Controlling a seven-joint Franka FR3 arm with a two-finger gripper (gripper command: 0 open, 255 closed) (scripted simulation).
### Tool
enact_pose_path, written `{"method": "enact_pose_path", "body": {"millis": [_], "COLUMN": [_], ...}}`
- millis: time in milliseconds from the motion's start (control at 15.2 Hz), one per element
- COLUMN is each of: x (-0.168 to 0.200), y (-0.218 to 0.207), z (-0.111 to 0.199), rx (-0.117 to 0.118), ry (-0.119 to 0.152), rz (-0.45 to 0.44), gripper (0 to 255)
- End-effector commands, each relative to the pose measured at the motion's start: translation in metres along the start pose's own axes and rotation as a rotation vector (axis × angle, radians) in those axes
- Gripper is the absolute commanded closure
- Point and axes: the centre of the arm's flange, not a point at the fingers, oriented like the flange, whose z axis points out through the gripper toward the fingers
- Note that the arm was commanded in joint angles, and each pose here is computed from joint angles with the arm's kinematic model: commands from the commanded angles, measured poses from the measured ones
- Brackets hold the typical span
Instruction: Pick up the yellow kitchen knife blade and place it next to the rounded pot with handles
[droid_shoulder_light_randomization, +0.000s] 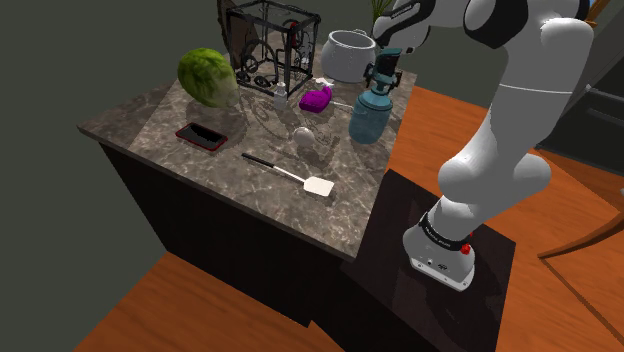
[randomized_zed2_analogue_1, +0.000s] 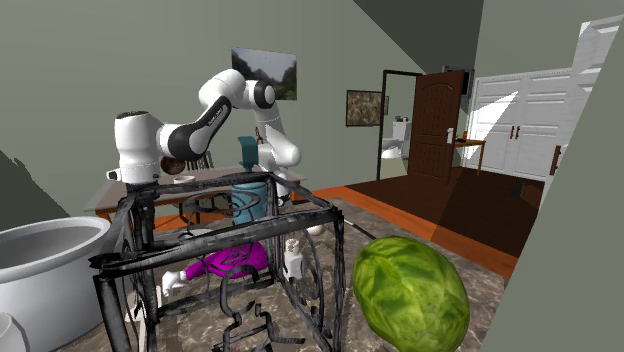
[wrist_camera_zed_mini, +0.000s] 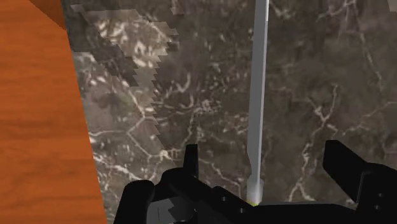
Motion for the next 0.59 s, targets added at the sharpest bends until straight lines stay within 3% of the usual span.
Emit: {"method": "enact_pose_path", "body": {"millis": [0,528], "x": [0.002,0.002], "y": [0.000,0.000], "z": [-0.024,-0.035], "rx": [0.000,0.000], "ry": [0.000,0.000], "rz": [0.000,0.000], "gripper": [0,0]}}
